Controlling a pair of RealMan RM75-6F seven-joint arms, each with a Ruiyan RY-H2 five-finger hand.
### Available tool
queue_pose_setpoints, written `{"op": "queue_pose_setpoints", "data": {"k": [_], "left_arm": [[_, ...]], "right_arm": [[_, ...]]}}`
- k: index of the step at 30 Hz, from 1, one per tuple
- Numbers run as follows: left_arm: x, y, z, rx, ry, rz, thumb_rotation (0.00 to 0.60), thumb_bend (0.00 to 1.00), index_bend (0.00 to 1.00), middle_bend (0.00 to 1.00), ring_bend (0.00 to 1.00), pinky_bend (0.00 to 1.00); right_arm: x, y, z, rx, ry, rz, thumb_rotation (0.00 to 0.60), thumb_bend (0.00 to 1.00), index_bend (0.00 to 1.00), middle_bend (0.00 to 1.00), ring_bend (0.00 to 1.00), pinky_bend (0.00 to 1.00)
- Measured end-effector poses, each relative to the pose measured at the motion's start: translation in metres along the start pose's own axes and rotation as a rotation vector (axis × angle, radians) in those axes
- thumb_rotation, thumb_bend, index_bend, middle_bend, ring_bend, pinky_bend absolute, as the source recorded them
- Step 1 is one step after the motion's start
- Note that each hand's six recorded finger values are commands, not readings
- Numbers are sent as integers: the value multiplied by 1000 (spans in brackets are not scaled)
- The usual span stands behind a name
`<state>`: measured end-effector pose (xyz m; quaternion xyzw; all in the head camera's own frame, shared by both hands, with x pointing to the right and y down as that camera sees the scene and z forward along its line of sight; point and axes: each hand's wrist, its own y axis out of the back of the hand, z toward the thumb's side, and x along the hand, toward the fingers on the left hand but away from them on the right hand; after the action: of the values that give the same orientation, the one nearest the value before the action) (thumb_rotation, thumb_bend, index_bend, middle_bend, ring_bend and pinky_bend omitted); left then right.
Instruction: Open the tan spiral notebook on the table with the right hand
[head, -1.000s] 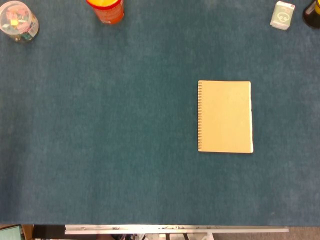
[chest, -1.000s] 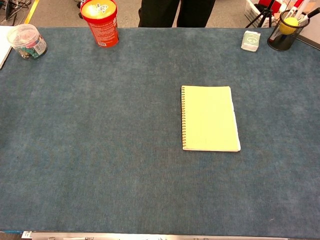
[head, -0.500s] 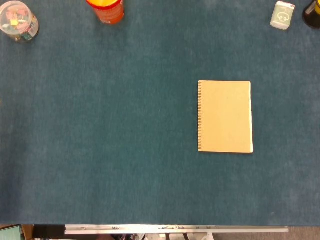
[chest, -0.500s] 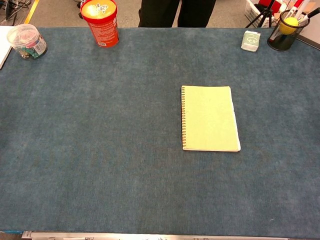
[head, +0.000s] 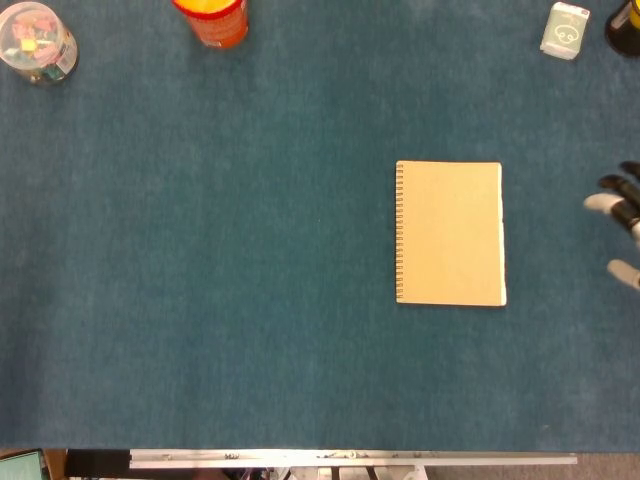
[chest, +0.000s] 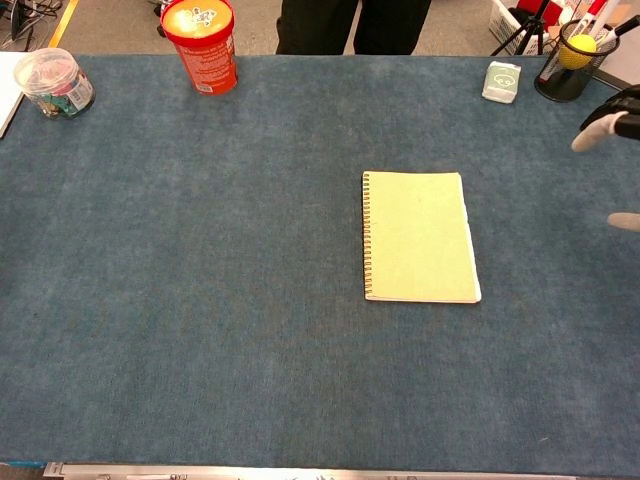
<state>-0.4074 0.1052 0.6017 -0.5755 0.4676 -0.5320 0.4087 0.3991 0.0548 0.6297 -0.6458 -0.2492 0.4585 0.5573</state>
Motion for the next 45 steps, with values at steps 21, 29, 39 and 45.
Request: {"op": "queue_pose_setpoints", "data": {"k": [21,29,39,45], "left_arm": [[-11,-6,-9,1,20,-39,600,509,295,275,153,166],[-11,-7,-12,0,29,-41,600,509,296,275,152,166],[-11,-8,-15,6,35,-42,600,509,296,275,152,166],[-11,-8,-18,8,44,-38,600,509,297,275,152,166]], "right_arm": [[-37,-75,71,67,232,179,600,5,310,261,145,213],[-45,-95,80,57,238,212,600,10,310,261,144,213],[-54,-107,86,83,246,211,600,21,310,261,144,213],[-58,-112,85,92,240,209,600,31,310,261,144,213]]}}
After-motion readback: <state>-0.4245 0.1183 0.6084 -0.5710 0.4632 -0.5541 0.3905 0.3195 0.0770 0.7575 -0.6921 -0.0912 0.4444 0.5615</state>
